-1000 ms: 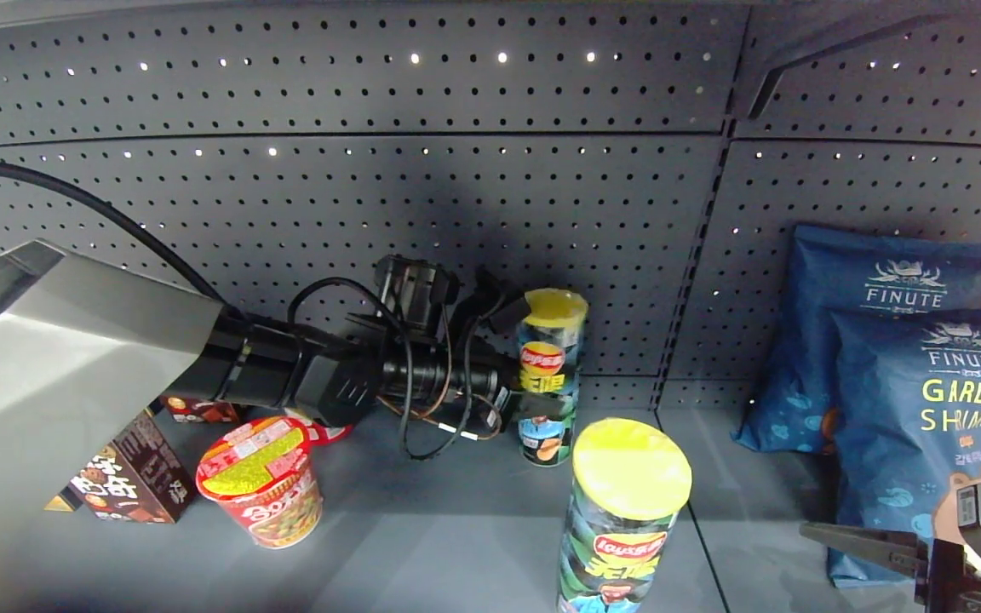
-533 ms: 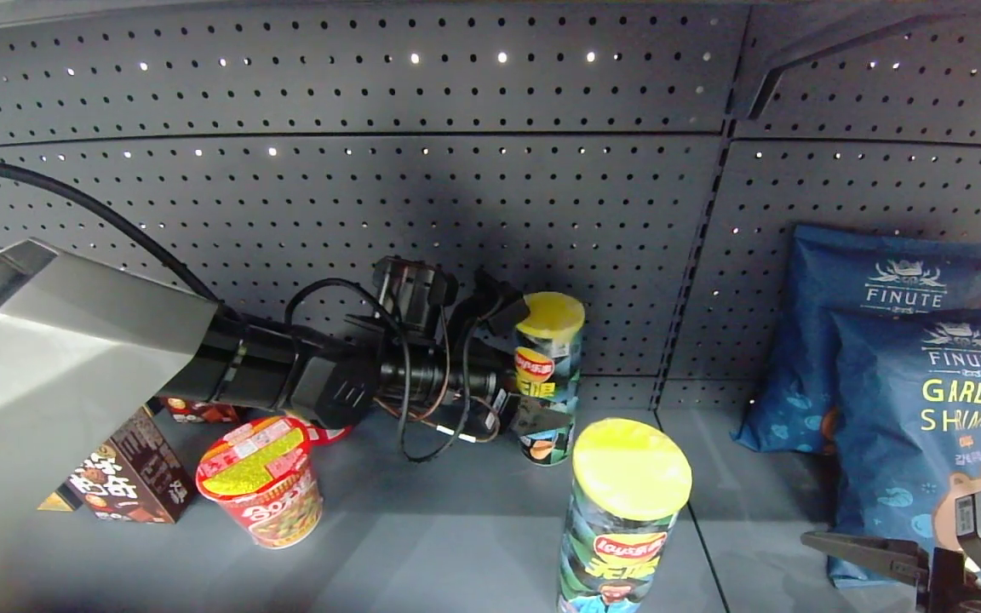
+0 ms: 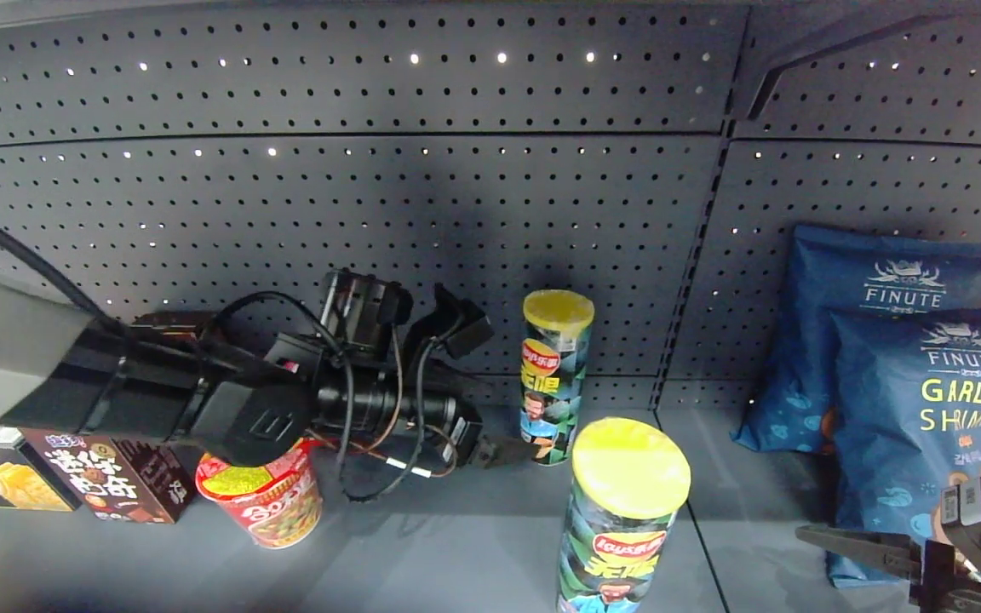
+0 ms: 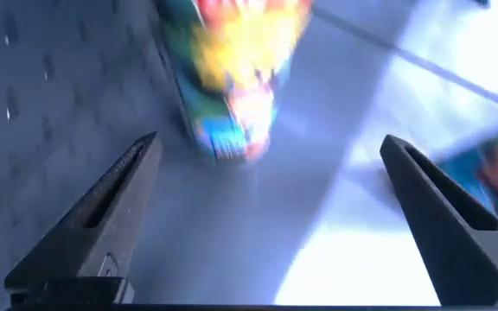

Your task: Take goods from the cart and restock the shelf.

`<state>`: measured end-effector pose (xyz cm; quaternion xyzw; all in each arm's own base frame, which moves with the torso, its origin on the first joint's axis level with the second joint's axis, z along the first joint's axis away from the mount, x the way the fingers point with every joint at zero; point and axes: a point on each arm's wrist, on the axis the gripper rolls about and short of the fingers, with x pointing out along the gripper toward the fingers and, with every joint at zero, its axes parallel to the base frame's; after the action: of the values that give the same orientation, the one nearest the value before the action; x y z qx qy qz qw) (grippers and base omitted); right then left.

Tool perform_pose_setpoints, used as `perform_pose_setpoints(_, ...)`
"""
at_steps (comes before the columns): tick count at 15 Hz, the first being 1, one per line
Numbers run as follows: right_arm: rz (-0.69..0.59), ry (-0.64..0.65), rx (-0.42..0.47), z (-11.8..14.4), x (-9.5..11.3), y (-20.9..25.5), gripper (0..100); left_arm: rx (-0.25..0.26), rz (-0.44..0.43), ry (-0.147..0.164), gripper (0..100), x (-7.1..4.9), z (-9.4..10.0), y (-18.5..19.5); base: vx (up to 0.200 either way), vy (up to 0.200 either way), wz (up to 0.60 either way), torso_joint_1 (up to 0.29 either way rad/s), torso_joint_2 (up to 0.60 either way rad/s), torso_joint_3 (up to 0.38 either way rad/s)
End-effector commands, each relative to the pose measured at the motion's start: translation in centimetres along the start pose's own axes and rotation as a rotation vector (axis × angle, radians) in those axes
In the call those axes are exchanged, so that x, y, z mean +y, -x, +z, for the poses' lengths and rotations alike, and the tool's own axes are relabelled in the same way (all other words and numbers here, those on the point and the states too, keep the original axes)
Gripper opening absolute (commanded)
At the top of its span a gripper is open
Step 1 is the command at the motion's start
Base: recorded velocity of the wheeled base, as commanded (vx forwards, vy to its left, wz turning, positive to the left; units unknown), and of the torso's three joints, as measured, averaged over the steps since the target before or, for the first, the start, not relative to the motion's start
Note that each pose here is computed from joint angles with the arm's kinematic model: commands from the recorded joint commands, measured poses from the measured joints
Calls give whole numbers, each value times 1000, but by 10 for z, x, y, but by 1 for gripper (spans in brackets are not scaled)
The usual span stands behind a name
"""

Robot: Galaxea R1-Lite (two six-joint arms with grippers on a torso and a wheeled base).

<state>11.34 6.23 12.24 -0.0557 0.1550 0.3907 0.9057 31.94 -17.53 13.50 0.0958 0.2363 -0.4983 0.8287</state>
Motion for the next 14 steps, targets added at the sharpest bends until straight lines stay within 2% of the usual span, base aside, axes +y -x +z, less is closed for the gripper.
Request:
perform_pose_setpoints(1, 1, -5, 19, 7, -6, -13, 100, -15, 30, 7, 100, -15, -5, 40, 0, 0, 0, 0, 0, 0)
perform_pose_setpoints(3, -20, 3, 27, 21, -14, -33, 100, -16, 50, 21, 100, -31, -16, 71, 0, 0, 0, 0, 0, 0)
perform_pose_setpoints(4, -39, 7, 37, 24, -15, -40, 100, -19, 57, 26, 100, -35, -19, 80, 0, 0, 0, 0, 0, 0)
perform_pose_setpoints(5, -69, 14, 79, 22, -13, -53, 100, -19, 62, 29, 100, -46, -25, 94, 0, 0, 0, 0, 0, 0)
perform_pose_setpoints(7, -41, 21, 129, 16, -7, -64, 100, -14, 108, 26, 100, -55, -29, 106, 0, 0, 0, 0, 0, 0)
perform_pose_setpoints(11, -20, 22, 170, 10, -3, -70, 100, -9, 147, 20, 100, -63, -37, 116, 0, 0, 0, 0, 0, 0)
perform_pose_setpoints(12, -26, 10, 212, 4, -5, -75, 100, -9, 147, 17, 100, -69, -43, 122, 0, 0, 0, 0, 0, 0)
perform_pose_setpoints(14, -32, 8, 234, 2, -6, -80, 100, -12, 148, 14, 100, -71, -43, 123, 0, 0, 0, 0, 0, 0)
